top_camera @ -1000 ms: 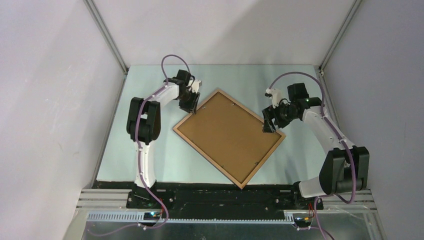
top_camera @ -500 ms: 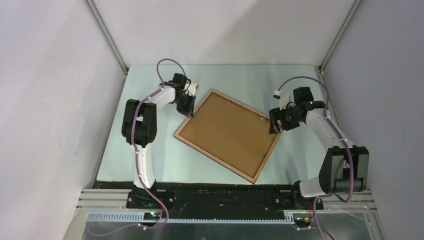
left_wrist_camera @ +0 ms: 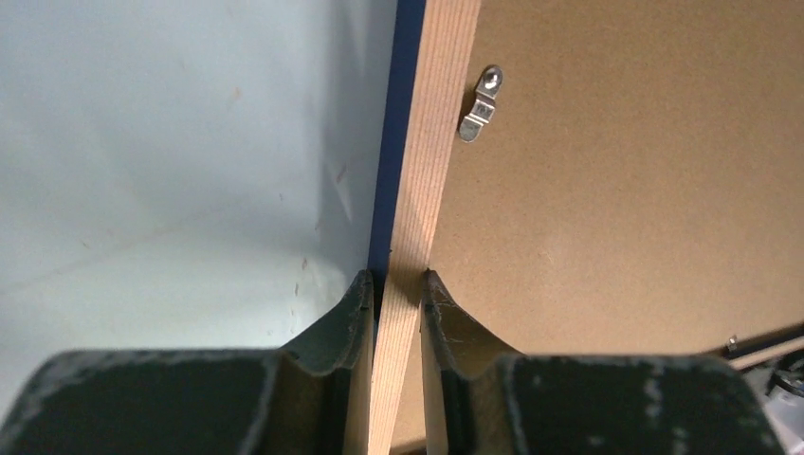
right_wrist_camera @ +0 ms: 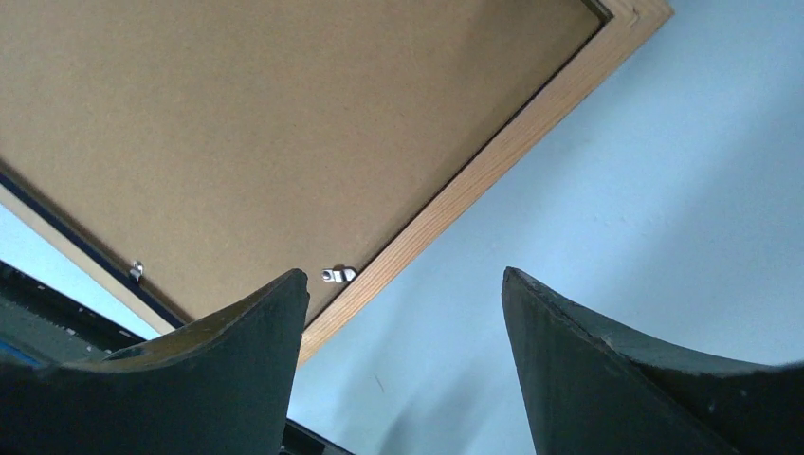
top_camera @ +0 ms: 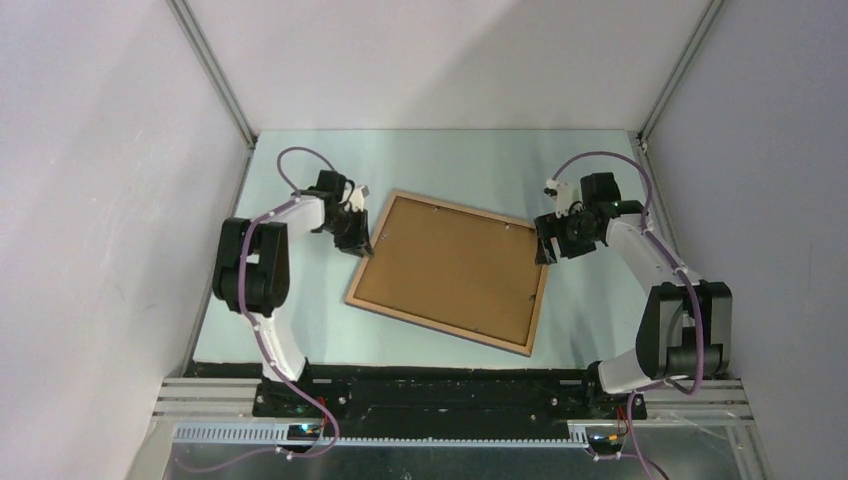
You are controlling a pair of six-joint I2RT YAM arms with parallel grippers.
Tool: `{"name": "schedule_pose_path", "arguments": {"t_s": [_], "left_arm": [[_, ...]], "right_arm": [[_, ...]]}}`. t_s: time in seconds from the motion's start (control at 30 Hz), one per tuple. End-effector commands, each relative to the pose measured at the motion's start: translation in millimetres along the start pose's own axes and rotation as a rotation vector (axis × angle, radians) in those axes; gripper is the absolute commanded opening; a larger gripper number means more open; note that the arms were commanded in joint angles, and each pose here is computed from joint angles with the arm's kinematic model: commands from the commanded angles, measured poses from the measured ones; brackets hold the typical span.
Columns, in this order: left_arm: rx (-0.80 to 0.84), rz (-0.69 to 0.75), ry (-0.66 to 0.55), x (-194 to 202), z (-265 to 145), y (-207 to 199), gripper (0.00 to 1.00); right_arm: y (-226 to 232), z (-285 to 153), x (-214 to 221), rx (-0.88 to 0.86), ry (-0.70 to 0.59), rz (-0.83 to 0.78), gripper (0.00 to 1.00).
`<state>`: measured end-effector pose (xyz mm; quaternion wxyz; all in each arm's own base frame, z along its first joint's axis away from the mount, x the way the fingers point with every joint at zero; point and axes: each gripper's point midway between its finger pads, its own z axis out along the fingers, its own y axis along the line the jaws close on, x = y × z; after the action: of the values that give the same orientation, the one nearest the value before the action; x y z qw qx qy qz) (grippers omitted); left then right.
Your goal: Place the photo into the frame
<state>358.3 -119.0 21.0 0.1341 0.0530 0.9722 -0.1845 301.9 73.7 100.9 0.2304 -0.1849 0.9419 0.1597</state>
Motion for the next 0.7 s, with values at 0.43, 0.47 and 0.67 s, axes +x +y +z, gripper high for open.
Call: {"name": "schedule_pose_path", "arguments": {"t_s": [0.43,0.47,0.67], "left_arm": [[0.229,-0.172,0.158,83,4,-21,0.16],[0.236,-0.172,0.165,85,4,-23,0.17],[0.256,-0.145,0.179,90,0,-26,0.29]], "right_arm": [[-13,51,18,-0.024,0.148,0.079,0.72],[-14,52,16,-0.029,0.148,0.082,0.70],[-22,64,16,-0.058,0.171,0.120,0.53]]}}
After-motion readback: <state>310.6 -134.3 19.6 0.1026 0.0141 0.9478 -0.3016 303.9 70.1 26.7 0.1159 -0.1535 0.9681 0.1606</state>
